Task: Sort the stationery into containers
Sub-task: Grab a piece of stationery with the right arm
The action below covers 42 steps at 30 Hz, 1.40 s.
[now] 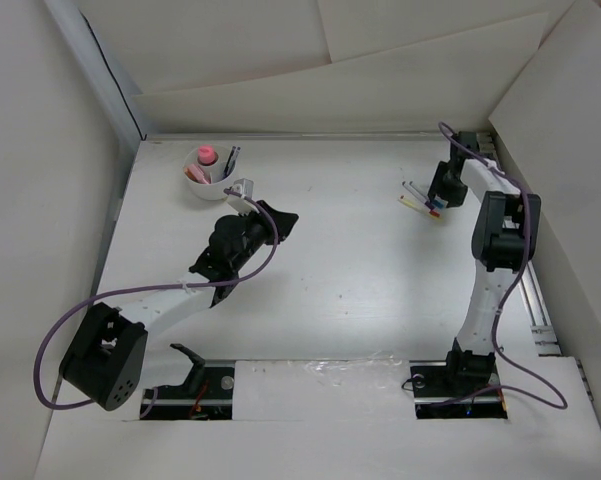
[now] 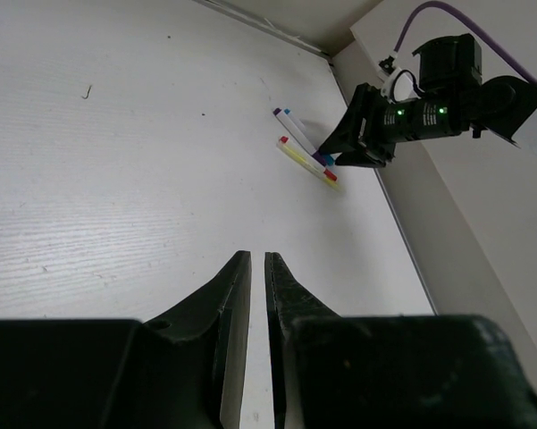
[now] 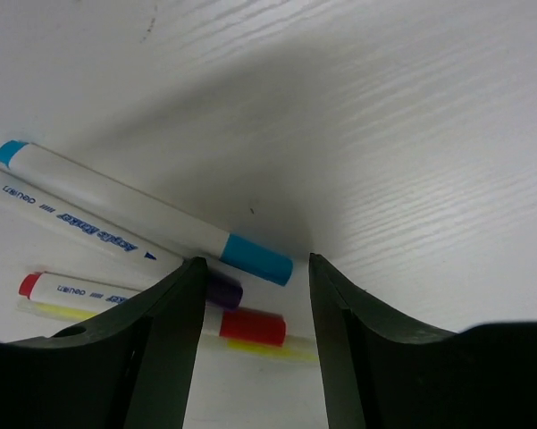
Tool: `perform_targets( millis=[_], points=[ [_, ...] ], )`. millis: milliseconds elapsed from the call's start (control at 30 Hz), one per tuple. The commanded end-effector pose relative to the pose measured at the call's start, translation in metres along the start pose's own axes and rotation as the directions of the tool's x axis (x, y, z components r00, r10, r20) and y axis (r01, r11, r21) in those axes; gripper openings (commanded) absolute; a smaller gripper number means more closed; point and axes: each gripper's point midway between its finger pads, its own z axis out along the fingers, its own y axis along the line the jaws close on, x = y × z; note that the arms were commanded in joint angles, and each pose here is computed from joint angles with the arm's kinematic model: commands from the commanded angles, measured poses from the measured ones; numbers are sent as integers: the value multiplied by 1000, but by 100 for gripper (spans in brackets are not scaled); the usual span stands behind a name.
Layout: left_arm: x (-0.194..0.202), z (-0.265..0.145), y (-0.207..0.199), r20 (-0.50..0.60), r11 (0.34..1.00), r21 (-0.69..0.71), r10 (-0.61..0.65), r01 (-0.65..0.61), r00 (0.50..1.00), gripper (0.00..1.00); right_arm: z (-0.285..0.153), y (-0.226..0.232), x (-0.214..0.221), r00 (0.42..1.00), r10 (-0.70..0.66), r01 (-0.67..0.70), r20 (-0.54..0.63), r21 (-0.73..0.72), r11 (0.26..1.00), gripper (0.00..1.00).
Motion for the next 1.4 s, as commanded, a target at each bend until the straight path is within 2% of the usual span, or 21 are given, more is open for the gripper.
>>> perform_targets(
  millis=[0, 67, 267, 300, 333, 467, 533, 567, 667, 867, 967, 1133, 1367],
  points=[
    [-14, -5, -16, 42, 998, 60, 16, -18, 999, 9, 4, 6, 8, 996, -74, 76, -55, 28, 997, 56],
    [-14, -5, -16, 42, 998, 60, 16, -18, 999, 9, 6, 12, 10, 993, -99, 101, -70, 25, 995, 56],
    [-14, -5, -16, 42, 998, 60, 16, -18, 999, 9, 3, 17, 10, 990, -127, 129, -63, 40, 991, 47],
    [-14, -5, -16, 42, 998, 60, 16, -18, 999, 9, 2, 21, 11, 989, -135, 137, -63, 36, 990, 34],
    [-14, -5, -16, 42, 998, 60, 16, -18, 999, 9, 4, 20, 14, 986, -145, 149, -78, 38, 988, 28],
    [-14, -5, -16, 42, 998, 60, 16, -18, 999, 9, -1, 24, 18, 985, -155, 157, -71, 32, 987, 25],
    [-14, -5, -16, 42, 998, 60, 16, -18, 999, 9, -2, 23, 25, 983, -166, 171, -82, 48, 984, 30],
    [-14, -5, -16, 42, 998, 60, 16, -18, 999, 9, -7, 19, 20, 984, -165, 170, -64, 73, 983, 42],
    [-14, -5, -16, 42, 998, 60, 16, -18, 999, 9, -12, 16, 7, 987, -162, 164, -24, 102, 981, 58],
    [-14, -5, -16, 42, 998, 60, 16, -18, 999, 9, -13, 26, -25, 985, -170, 167, 20, 104, 981, 61],
    [-14, -5, -16, 42, 998, 60, 16, -18, 999, 9, -1, 25, -20, 981, -194, 195, -17, 111, 975, 61],
    [-15, -5, -17, 49, 998, 66, 16, -19, 999, 9, 8, 36, -16, 974, -225, 227, -38, 43, 973, 62],
    [-12, -4, -16, 36, 998, 67, 16, -19, 999, 9, 11, 47, -26, 967, -254, 254, -23, 0, 967, 63]
  ],
)
